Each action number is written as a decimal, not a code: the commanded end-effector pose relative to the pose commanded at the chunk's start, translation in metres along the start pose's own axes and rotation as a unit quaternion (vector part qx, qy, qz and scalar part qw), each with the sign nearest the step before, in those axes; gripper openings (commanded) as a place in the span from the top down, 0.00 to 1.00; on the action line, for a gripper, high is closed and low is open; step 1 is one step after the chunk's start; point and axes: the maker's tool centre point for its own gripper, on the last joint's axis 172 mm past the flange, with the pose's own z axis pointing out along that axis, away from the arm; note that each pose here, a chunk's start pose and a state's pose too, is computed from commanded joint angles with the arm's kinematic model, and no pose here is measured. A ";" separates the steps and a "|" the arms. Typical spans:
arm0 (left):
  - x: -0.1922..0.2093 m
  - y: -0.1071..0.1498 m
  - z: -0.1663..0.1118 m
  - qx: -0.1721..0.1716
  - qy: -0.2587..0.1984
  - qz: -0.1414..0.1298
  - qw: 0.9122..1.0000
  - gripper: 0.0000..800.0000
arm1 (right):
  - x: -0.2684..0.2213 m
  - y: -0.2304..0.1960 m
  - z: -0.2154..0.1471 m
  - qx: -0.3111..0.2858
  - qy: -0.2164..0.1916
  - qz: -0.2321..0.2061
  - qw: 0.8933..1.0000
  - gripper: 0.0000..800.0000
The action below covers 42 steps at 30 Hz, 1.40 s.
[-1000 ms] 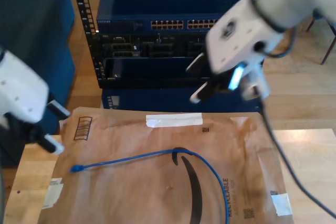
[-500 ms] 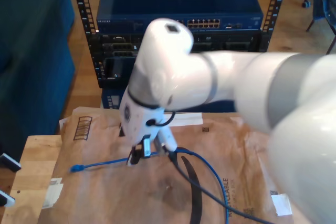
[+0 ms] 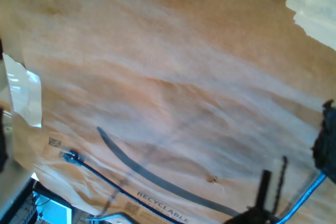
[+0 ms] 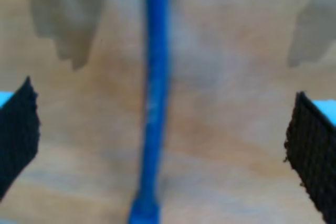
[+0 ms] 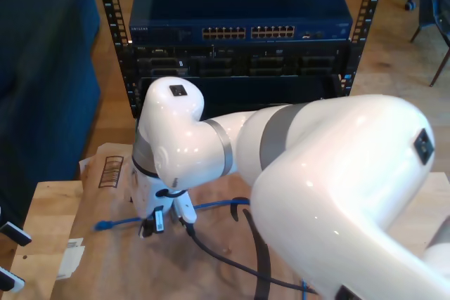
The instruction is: Grab the cable and plug it in
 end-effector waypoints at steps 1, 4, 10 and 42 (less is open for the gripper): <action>0.000 -0.001 0.001 0.001 0.000 0.000 1.000 0.00 | -0.006 0.000 0.001 0.001 -0.001 -0.005 1.000 0.17; 0.001 -0.001 0.002 0.002 -0.001 -0.001 1.000 0.00 | -0.011 0.005 0.009 -0.004 0.002 -0.004 1.000 0.17; 0.003 0.004 0.004 -0.003 0.001 -0.003 1.000 0.00 | -0.012 -0.003 0.007 0.012 0.009 -0.014 1.000 0.17; 0.005 0.007 0.006 -0.007 0.002 -0.004 1.000 0.00 | -0.008 -0.008 0.007 0.040 0.079 -0.002 0.996 0.53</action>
